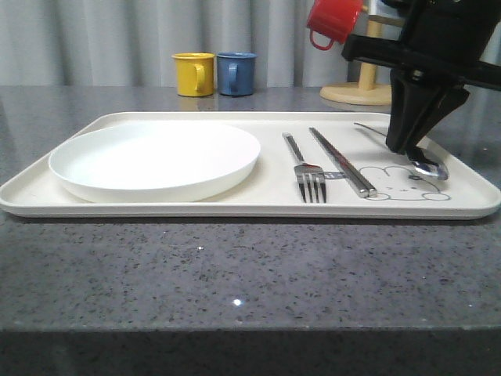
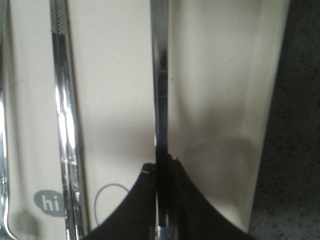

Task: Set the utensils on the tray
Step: 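Lower the spoon onto the tray beside the chopsticks and release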

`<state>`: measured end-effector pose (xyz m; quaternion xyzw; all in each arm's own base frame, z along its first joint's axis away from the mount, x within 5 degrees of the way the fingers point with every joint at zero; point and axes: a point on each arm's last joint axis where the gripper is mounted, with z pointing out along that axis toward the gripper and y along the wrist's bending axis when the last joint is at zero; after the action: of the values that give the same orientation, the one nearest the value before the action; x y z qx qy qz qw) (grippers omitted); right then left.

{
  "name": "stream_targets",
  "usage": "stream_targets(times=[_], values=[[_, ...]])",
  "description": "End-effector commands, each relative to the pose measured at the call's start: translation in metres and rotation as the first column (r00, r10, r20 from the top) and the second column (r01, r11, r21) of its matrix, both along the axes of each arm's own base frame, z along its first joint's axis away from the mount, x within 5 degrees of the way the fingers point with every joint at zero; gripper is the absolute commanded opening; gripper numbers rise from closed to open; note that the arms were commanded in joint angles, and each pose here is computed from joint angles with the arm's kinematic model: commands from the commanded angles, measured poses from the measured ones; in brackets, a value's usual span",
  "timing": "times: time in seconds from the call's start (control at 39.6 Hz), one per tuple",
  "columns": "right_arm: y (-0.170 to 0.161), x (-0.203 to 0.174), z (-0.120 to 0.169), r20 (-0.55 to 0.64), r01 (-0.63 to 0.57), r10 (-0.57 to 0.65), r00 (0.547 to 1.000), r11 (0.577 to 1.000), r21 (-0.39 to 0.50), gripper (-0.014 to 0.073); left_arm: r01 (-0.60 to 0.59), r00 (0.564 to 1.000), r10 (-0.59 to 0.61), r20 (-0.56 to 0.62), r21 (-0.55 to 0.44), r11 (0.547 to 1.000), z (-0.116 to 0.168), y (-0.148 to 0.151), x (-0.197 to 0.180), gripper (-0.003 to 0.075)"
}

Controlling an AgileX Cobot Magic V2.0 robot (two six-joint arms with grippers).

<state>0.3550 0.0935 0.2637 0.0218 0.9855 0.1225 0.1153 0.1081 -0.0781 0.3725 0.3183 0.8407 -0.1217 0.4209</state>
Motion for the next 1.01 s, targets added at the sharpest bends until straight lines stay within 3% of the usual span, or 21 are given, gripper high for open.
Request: stream_targets(times=[0.0,0.1,0.3,0.63,0.78,0.98], values=[[0.002,0.001,0.018,0.072,0.021,-0.025,0.997,0.999,0.047,-0.0047,0.004,0.997,0.001,0.074,-0.066,0.998,0.014,-0.002,0.001,-0.0018],[0.002,0.002,0.019,0.082,0.026,-0.03,0.996,0.998,0.06,-0.0006,0.004,0.997,0.001,0.074,-0.066,0.998,0.014,-0.002,0.001,-0.0018],[0.001,0.0,0.023,0.098,0.022,-0.026,0.995,0.998,0.051,0.0274,0.004,0.997,0.001,0.074,-0.066,0.998,0.014,-0.002,0.001,-0.0018],[-0.014,-0.047,0.086,0.218,-0.127,0.138,0.966,0.99,-0.064,0.0286,0.004,0.997,0.001,0.074,-0.066,0.998,0.014,-0.002,0.001,-0.0018],[-0.023,-0.089,0.12,0.327,-0.167,0.187,0.926,0.982,-0.088,0.0286,0.004,0.997,0.001,0.074,-0.066,0.998,0.014,-0.002,0.001,-0.0018],[-0.037,-0.151,0.135,0.445,-0.217,0.255,0.858,0.967,-0.135,0.0286,0.004,0.997,0.001,0.074,-0.066,0.998,0.014,-0.002,0.001,-0.0018]])
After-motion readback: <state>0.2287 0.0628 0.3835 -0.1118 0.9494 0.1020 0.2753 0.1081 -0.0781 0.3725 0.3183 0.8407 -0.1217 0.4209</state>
